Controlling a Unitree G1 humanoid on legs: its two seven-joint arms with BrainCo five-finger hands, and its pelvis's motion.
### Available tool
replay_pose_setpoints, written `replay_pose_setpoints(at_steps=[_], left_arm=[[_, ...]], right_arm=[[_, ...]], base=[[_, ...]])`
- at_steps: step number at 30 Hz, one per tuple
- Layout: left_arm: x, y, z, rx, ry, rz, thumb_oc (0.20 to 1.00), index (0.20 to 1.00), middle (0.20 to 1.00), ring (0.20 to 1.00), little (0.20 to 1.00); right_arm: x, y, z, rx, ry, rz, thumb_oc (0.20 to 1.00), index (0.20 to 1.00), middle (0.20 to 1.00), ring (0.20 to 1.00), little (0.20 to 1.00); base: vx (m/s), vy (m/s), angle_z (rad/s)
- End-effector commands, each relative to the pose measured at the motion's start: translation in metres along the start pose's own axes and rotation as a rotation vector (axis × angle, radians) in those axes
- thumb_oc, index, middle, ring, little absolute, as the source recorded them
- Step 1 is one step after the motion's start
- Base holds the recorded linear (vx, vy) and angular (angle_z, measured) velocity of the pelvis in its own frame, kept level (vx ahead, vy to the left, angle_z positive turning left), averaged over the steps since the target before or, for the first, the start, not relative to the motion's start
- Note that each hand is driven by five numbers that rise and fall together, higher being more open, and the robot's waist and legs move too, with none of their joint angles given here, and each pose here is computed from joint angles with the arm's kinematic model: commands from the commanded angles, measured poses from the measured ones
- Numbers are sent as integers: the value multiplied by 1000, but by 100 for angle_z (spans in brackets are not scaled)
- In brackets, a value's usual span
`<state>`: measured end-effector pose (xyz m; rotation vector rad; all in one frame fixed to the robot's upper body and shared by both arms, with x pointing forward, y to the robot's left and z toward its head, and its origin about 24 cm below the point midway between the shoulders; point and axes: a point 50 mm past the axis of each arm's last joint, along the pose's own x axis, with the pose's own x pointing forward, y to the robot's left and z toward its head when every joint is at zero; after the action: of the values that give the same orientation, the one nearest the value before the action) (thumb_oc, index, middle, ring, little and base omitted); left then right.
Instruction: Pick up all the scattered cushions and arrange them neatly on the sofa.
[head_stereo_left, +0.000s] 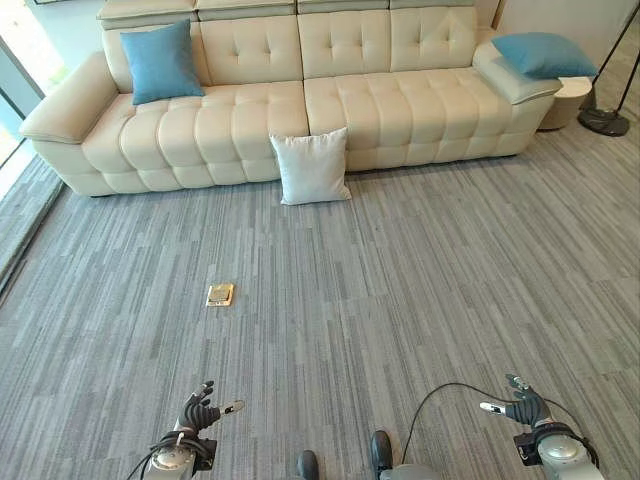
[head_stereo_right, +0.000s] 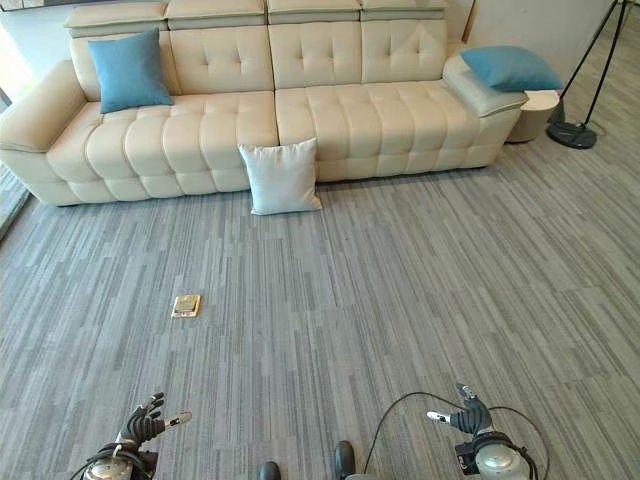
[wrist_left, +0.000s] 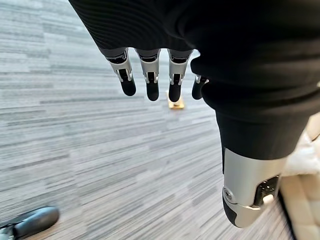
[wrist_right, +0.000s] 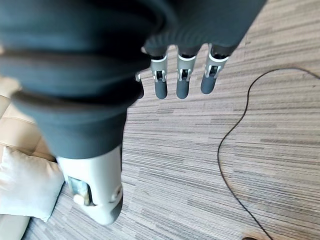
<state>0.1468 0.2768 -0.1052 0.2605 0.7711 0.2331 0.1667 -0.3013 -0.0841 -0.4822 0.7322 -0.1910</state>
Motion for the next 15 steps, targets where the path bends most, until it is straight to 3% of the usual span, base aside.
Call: replay_pose_setpoints(at_steps=[1,15], left_arm=[[6,13,17,-22,-59,48,1000,1000,1000,1000,1000],[6,7,23,-115,-77,57,1000,1000,1000,1000,1000]], right_arm=[[8,-11,23,65,-75,-51,1000,1000,1000,1000,1000],[10,0,22,168,-35,-72,1000,1000,1000,1000,1000]], base=[[0,0,0],[46,33,0]])
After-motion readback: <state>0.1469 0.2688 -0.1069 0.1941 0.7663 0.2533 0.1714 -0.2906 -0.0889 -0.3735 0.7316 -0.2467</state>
